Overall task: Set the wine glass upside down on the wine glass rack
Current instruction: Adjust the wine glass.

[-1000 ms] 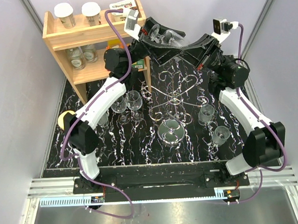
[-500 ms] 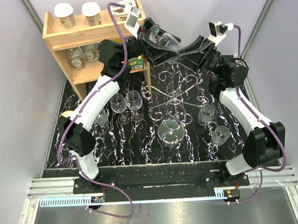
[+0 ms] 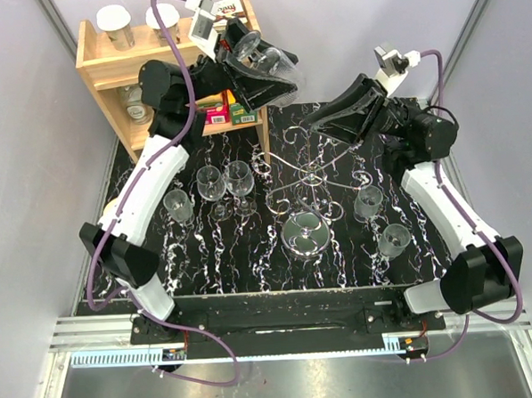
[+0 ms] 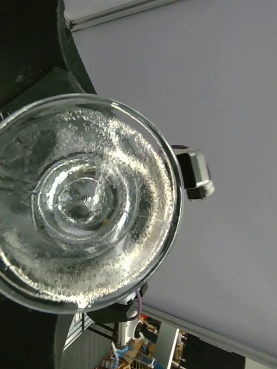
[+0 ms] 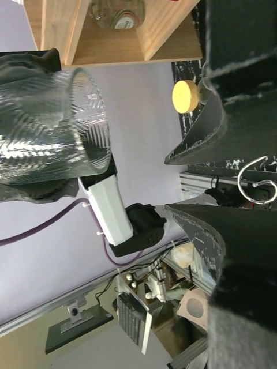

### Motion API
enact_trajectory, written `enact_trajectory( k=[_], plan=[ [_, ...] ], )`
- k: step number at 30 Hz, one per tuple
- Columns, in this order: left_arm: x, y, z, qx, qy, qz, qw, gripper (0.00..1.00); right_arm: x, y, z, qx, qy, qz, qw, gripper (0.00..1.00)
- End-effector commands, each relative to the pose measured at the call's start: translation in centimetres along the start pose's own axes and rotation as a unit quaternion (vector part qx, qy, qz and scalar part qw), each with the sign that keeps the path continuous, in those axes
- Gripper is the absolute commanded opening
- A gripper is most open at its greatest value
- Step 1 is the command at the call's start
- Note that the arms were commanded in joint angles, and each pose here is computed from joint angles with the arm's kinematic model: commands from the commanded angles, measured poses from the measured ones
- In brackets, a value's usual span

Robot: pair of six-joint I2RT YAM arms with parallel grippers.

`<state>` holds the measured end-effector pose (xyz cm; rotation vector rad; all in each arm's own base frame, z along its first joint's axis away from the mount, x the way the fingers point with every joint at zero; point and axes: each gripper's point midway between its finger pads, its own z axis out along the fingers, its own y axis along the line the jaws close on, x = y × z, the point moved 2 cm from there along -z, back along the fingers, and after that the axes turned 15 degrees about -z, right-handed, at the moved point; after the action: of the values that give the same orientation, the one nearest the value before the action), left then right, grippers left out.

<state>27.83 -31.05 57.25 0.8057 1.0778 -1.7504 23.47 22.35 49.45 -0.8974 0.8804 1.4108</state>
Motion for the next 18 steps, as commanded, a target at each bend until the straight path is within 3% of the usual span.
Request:
enact_trajectory(
  k=[1, 8, 15, 18],
  plan=[
    [0.5, -1.6, -0.7, -0.022, 0.040, 0.038, 0.998, 0.00, -1.5, 0.8, 0.0, 0.001, 0.051, -0.051, 0.997, 0.39],
    [3.5, 0.7, -2.7, -0.090, 0.110, 0.070, 0.987, 0.00, -2.2, -1.5, 0.3, 0.034, 0.107, -0.075, 0.991, 0.43],
    [5.8, 2.2, -4.0, -0.126, 0.163, 0.086, 0.975, 0.00, -2.7, -3.7, 0.4, 0.082, 0.146, -0.094, 0.981, 0.69],
    [6.5, 2.6, -3.8, -0.125, 0.177, 0.090, 0.972, 0.00, -2.0, -4.6, 0.6, 0.092, 0.155, -0.089, 0.980, 0.72]
  ],
)
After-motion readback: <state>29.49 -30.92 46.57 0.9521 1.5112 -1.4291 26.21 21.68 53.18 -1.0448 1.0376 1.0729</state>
